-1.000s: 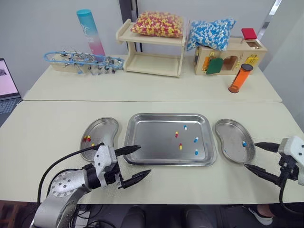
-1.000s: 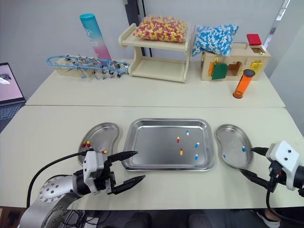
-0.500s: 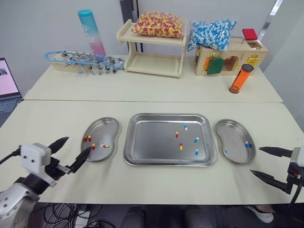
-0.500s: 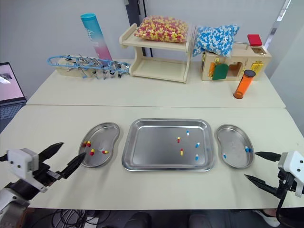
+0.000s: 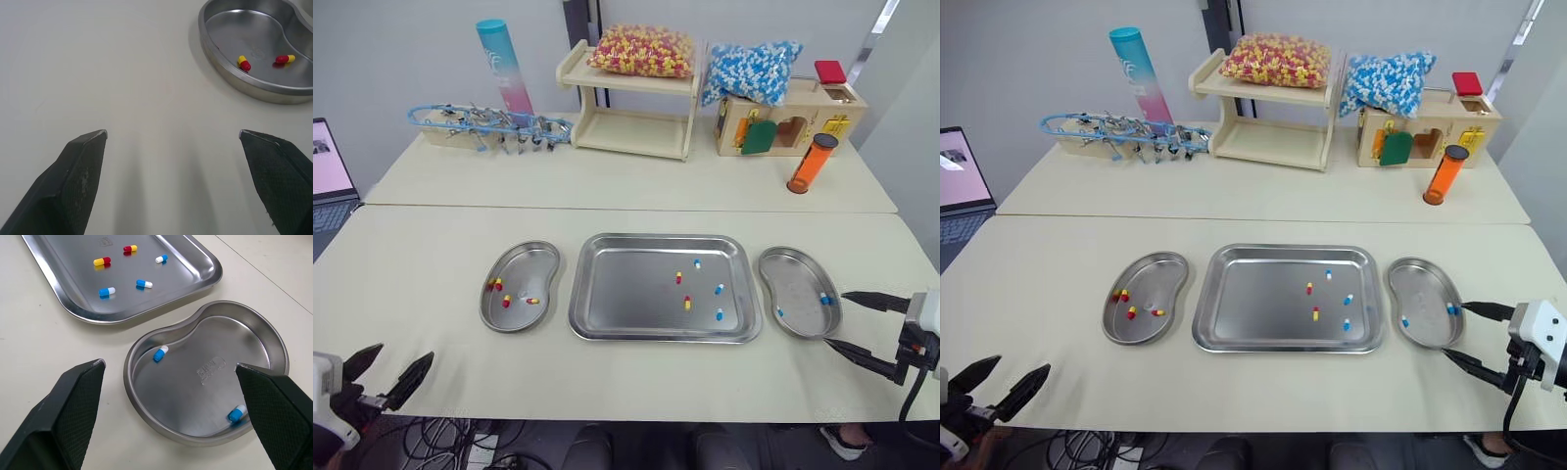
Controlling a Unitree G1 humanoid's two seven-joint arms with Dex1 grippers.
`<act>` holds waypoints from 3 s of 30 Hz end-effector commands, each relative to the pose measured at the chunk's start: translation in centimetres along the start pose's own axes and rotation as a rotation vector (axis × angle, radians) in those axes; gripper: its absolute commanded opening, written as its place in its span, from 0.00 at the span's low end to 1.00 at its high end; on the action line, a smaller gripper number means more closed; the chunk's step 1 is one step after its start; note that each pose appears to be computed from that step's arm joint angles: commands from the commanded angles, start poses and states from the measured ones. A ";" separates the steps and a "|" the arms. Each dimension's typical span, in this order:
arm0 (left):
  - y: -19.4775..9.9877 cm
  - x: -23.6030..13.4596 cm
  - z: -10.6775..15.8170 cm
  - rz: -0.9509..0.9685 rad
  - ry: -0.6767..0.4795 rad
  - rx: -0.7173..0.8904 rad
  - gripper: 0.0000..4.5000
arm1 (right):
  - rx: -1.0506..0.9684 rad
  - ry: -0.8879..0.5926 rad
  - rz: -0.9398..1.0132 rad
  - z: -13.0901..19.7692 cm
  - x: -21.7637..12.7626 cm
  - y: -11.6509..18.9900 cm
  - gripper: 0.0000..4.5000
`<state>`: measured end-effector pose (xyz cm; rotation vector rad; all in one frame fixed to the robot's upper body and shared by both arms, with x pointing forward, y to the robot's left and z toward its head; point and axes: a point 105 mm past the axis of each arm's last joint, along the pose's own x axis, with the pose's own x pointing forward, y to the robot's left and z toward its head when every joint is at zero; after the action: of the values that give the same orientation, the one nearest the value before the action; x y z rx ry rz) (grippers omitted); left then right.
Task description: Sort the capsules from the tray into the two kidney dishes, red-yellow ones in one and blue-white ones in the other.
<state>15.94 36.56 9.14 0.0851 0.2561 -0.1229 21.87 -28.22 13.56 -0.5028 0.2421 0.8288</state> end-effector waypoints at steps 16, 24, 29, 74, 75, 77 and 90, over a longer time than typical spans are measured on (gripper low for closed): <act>-5.1 0.7 4.3 -0.233 -0.101 0.089 1.00 | -0.068 -0.074 0.169 2.1 1.4 1.0 1.00; -10.6 2.9 7.0 -0.478 -0.139 0.122 1.00 | -0.054 -0.153 0.175 4.4 2.3 1.5 1.00; -13.5 4.0 8.5 -0.619 -0.123 0.164 1.00 | -0.051 -0.170 0.192 5.0 2.8 2.5 1.00; -30.3 12.1 8.7 -1.025 -0.112 0.252 0.59 | -0.036 -0.151 0.204 6.0 4.3 5.4 1.00; -30.4 12.3 8.7 -1.018 -0.110 0.264 0.59 | -0.035 -0.150 0.204 6.0 4.3 5.4 1.00; -30.6 12.6 8.7 -1.009 -0.115 0.280 0.59 | -0.032 -0.148 0.204 6.0 4.4 5.4 1.00; -31.4 13.8 8.5 -1.090 -0.124 0.324 0.59 | -0.009 -0.140 0.203 6.0 4.5 5.6 1.00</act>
<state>27.45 3.69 11.14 0.2624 0.1592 -1.2133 20.91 -19.58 14.45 -0.4211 0.1892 1.0449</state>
